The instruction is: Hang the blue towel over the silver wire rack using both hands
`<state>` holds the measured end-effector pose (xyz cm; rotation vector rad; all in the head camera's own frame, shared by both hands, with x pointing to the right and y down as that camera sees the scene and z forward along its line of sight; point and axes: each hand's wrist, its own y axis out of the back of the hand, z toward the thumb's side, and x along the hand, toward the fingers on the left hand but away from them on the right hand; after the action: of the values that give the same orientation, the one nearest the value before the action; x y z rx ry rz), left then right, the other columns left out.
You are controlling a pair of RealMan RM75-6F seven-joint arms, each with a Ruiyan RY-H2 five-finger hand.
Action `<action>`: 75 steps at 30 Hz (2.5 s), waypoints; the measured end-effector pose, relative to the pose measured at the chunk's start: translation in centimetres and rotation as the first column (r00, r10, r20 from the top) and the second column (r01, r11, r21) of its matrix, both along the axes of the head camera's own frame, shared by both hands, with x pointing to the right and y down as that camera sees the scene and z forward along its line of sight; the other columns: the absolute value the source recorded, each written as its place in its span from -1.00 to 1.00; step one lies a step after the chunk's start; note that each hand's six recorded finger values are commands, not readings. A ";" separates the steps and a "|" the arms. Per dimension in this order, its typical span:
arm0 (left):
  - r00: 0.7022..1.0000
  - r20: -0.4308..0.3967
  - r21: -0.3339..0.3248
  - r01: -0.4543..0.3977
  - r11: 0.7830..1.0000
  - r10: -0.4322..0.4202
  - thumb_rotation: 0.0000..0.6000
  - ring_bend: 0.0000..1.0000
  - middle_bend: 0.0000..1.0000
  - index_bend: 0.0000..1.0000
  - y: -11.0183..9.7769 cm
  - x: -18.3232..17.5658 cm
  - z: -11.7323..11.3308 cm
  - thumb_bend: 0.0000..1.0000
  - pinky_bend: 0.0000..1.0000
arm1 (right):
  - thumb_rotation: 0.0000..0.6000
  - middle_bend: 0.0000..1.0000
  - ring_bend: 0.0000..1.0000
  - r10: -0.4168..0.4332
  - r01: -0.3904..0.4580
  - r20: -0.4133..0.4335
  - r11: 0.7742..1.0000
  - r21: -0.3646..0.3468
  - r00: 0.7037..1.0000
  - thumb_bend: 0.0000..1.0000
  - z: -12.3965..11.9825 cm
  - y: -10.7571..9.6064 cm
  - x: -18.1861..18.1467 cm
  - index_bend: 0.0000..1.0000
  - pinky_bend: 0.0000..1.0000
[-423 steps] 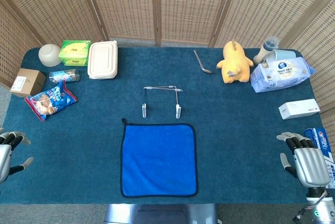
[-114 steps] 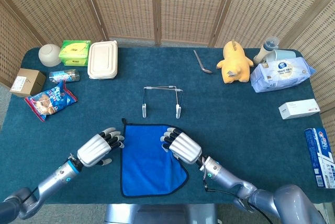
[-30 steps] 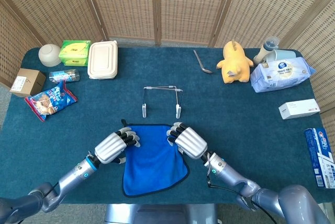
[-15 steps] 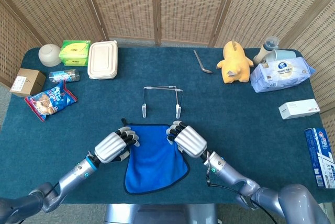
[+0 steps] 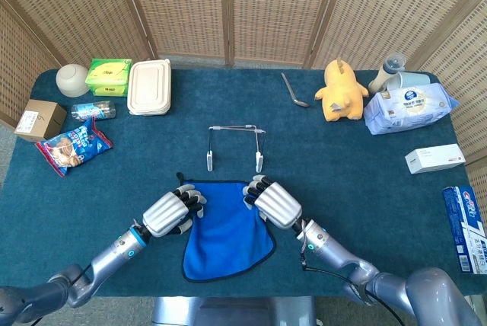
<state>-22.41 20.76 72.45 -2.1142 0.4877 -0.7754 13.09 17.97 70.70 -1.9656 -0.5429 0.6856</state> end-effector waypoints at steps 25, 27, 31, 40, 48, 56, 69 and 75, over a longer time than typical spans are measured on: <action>0.986 -0.090 -0.035 0.141 0.989 -0.143 1.00 -0.28 -0.05 0.57 -1.3 -2.2 -3.6 0.25 -0.61 | 1.00 0.07 -0.08 0.096 -0.091 0.142 0.995 -0.045 0.985 -0.02 -3.9 -0.9 -0.8 0.93 -0.44; 0.981 -0.106 -0.041 0.157 0.987 -0.160 1.00 -0.28 -0.04 0.57 -1.6 -2.4 -4.3 0.25 -0.61 | 1.00 0.08 -0.08 0.118 -0.111 0.160 0.992 -0.052 0.980 -0.02 -4.7 -1.3 -0.7 0.94 -0.44; 0.971 -0.136 -0.056 0.191 0.980 -0.197 1.00 -0.28 -0.04 0.57 -2.4 -2.6 -5.7 0.25 -0.61 | 1.00 0.08 -0.06 0.166 -0.155 0.198 0.985 -0.070 0.966 -0.02 -6.5 -2.3 -0.6 0.95 -0.44; 0.936 -0.199 -0.043 0.289 0.956 -0.292 1.00 -0.28 -0.03 0.57 -6.8 -3.5 -9.9 0.24 -0.61 | 1.00 0.09 -0.05 0.264 -0.253 0.276 0.965 -0.076 0.924 -0.01 -11.8 -6.2 -0.4 0.96 -0.44; 0.897 -0.258 -0.019 0.366 0.930 -0.358 1.00 -0.28 -0.03 0.57 -11.8 -3.5 -13.0 0.24 -0.61 | 1.00 0.09 -0.05 0.332 -0.328 0.274 0.943 -0.062 0.903 -0.02 -15.2 -10.9 0.2 0.96 -0.44; 0.853 -0.317 -0.044 0.423 0.905 -0.415 1.00 -0.28 -0.03 0.57 -15.3 -2.5 -14.7 0.23 -0.61 | 1.00 0.09 -0.05 0.364 -0.361 0.274 0.930 -0.065 0.890 -0.02 -16.7 -13.8 0.0 0.96 -0.44; 0.809 -0.351 -0.055 0.485 0.873 -0.472 1.00 -0.28 -0.03 0.57 -19.6 -0.8 -14.9 0.23 -0.62 | 1.00 0.09 -0.05 0.410 -0.411 0.250 0.910 -0.049 0.877 -0.02 -17.1 -17.8 0.2 0.96 -0.44; 0.788 -0.359 -0.052 0.518 0.854 -0.500 1.00 -0.28 -0.03 0.57 -22.0 0.0 -14.5 0.22 -0.63 | 1.00 0.09 -0.05 0.438 -0.439 0.238 0.897 -0.055 0.867 -0.02 -16.9 -20.1 0.3 0.96 -0.44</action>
<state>-22.43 -1.21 57.96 -2.1015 1.3099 -0.6463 13.40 -2.11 53.85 -1.9532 -1.1694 0.7186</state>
